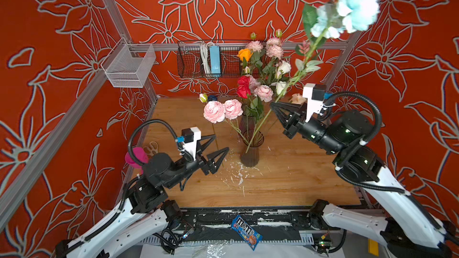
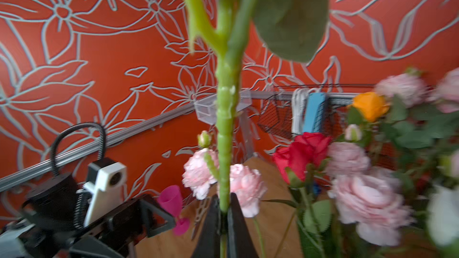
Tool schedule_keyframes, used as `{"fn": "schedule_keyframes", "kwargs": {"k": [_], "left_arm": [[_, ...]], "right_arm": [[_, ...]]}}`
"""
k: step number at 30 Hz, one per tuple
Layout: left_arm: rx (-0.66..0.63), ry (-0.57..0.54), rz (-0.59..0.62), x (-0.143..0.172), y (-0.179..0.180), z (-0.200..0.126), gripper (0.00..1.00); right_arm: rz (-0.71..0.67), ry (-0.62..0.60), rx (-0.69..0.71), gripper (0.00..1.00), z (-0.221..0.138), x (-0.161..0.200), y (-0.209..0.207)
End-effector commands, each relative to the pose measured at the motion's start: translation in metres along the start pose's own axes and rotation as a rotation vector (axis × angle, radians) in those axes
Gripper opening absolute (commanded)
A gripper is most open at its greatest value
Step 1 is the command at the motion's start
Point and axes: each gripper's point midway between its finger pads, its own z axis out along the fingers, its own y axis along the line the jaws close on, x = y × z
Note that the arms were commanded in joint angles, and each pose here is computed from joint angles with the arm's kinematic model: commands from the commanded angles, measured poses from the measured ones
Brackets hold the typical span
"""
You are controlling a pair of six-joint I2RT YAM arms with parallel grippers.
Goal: Arrange flowers in a vase
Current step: Place the flower in the vase.
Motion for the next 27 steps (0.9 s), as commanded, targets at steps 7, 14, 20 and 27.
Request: {"fn": "schedule_keyframes", "kwargs": {"k": [7, 14, 20, 27], "left_arm": [[-0.346, 0.022, -0.130, 0.055, 0.073, -0.026, 0.82], [-0.442, 0.098, -0.145, 0.084, 0.091, -0.013, 0.82], [-0.467, 0.160, -0.136, 0.099, 0.096, 0.002, 0.83], [-0.520, 0.189, -0.131, 0.112, 0.107, 0.015, 0.88]], "right_arm": [[-0.184, 0.024, 0.251, 0.00, 0.032, 0.013, -0.048], [-0.128, 0.133, 0.284, 0.00, 0.048, 0.073, -0.066], [-0.073, 0.236, 0.352, 0.00, 0.042, 0.122, -0.084], [-0.056, 0.326, 0.361, 0.34, 0.037, 0.148, -0.088]]}}
